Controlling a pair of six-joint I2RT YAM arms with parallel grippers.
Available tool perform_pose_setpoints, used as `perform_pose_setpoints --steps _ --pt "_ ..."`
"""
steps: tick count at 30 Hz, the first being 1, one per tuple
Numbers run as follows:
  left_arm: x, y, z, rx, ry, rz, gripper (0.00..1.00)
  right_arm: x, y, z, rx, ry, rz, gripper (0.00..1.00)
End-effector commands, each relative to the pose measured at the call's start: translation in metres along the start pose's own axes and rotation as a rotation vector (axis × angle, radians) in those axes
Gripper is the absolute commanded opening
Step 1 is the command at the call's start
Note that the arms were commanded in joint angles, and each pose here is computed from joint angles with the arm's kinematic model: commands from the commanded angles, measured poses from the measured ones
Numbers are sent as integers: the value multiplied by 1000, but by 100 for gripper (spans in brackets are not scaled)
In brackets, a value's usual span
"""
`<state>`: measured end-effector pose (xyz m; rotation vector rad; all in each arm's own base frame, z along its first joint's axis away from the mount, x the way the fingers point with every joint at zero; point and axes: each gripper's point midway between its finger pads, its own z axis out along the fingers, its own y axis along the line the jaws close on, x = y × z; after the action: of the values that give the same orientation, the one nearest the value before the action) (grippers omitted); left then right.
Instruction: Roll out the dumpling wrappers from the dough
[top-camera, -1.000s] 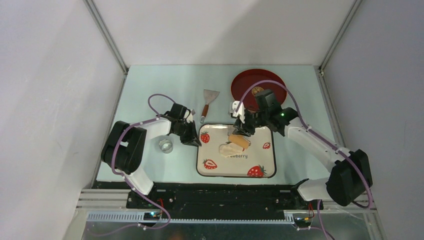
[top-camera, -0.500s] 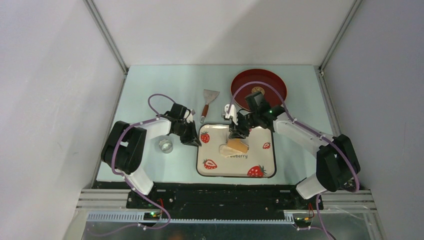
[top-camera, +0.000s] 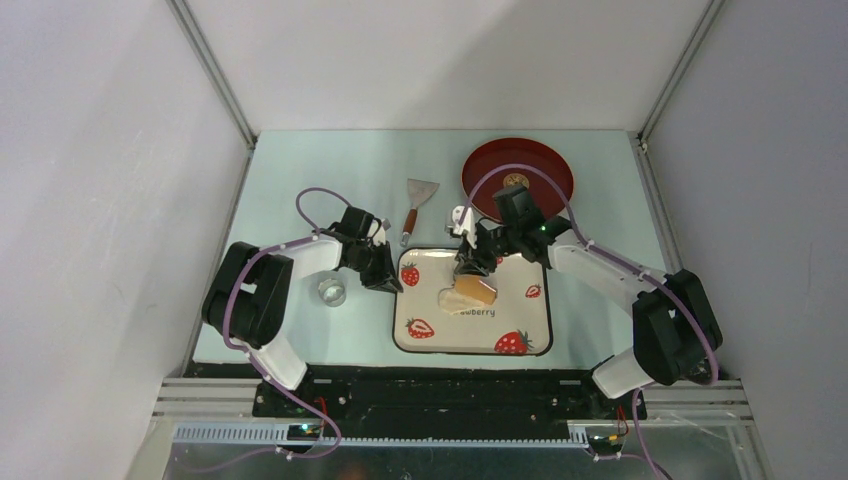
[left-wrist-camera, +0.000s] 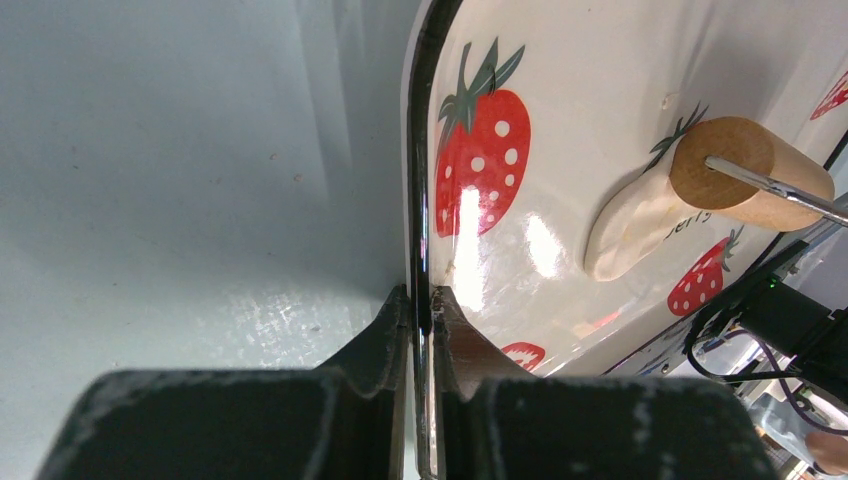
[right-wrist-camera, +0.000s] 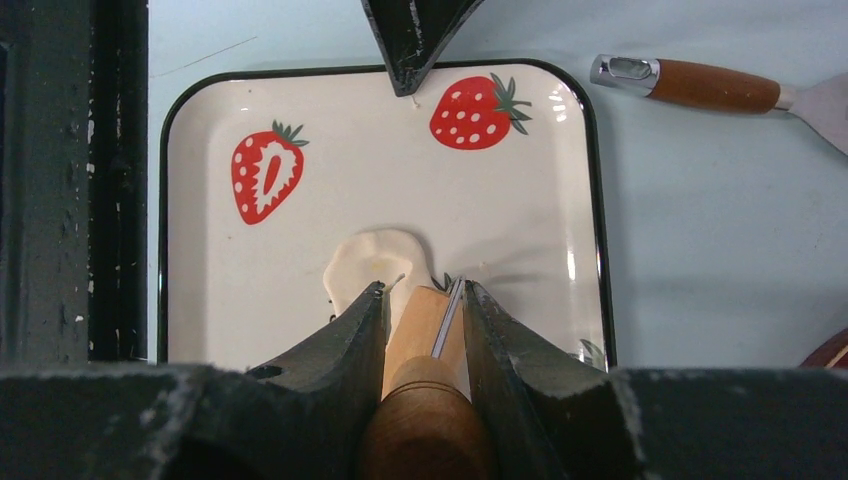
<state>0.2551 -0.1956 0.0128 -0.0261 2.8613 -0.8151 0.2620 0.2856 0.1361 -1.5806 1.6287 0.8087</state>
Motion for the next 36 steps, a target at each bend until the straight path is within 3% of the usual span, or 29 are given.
perform_pose_setpoints --steps 1,8,22,29,36 --pt "22 46 8 -194 57 38 0 61 -5 0 58 170 113 0" --pt "22 47 8 -196 56 36 0 62 -18 -13 128 178 131 0" --pt "23 46 8 -193 57 34 0 -23 -22 -53 244 -45 -29 0" --pt "24 46 8 -190 60 33 0 -42 5 -42 192 -54 -100 0" --pt "24 46 8 -188 61 33 0 -22 19 -18 101 8 -131 0"
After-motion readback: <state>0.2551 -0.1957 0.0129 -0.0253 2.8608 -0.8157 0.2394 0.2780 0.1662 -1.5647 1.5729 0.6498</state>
